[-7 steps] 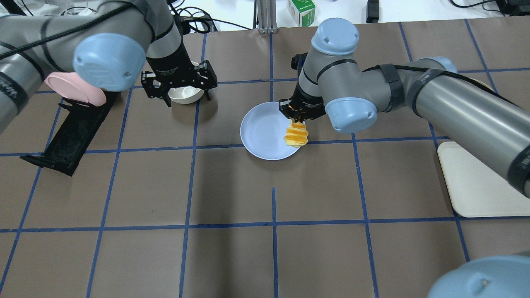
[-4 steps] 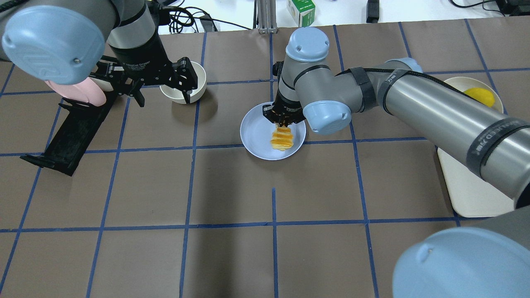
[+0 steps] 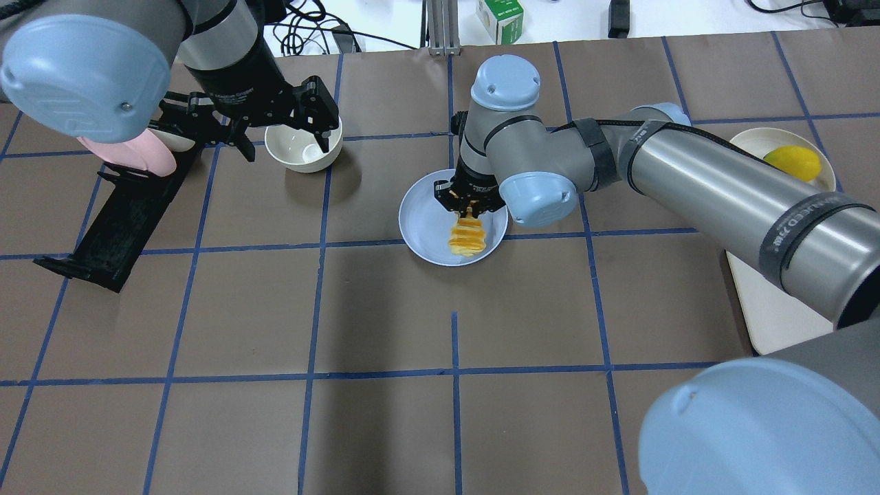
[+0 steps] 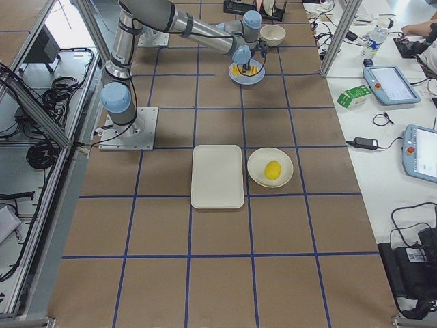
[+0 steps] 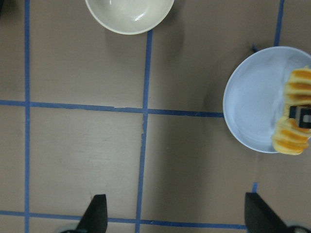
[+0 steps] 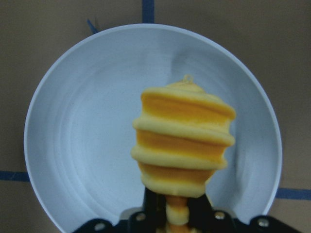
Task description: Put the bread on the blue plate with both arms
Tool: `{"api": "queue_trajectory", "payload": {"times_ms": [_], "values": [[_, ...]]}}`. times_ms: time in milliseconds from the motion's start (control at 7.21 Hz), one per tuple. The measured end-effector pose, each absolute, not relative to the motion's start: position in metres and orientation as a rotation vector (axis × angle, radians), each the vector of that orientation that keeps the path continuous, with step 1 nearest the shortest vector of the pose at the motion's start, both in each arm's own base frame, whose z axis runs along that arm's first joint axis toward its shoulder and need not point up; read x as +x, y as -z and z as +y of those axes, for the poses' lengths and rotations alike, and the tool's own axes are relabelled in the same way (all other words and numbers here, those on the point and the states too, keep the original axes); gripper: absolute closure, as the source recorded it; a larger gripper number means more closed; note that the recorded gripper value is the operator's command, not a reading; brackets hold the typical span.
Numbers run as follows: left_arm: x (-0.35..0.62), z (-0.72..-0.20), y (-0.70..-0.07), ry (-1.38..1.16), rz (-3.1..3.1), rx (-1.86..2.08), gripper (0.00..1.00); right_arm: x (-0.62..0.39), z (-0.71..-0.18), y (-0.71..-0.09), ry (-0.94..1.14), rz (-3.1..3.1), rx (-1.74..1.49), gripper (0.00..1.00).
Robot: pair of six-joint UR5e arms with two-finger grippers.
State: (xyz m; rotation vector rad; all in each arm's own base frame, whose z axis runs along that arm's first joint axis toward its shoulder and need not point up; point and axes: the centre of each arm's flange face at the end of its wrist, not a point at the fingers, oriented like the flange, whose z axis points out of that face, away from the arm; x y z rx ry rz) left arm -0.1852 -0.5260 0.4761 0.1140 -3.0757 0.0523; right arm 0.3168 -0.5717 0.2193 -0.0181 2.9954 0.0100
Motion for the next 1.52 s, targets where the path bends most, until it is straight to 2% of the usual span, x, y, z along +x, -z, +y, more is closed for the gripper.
{"api": "queue_trajectory", "payload": {"times_ms": [554,1109,1525], "values": [[-0.184,-0.523,-0.476,-0.046,-3.081,0.119,0.00,0.312,-0.585,-0.242,0.018,3.018,-0.019,0.00],[-0.184,-0.521,-0.470,-0.030,-3.085,0.115,0.00,0.231,-0.626,-0.377,-0.059,3.132,-0.129,0.00],[-0.184,-0.522,-0.469,-0.032,-3.085,0.115,0.00,0.157,-0.575,-0.469,-0.154,3.132,-0.175,0.00]]}}
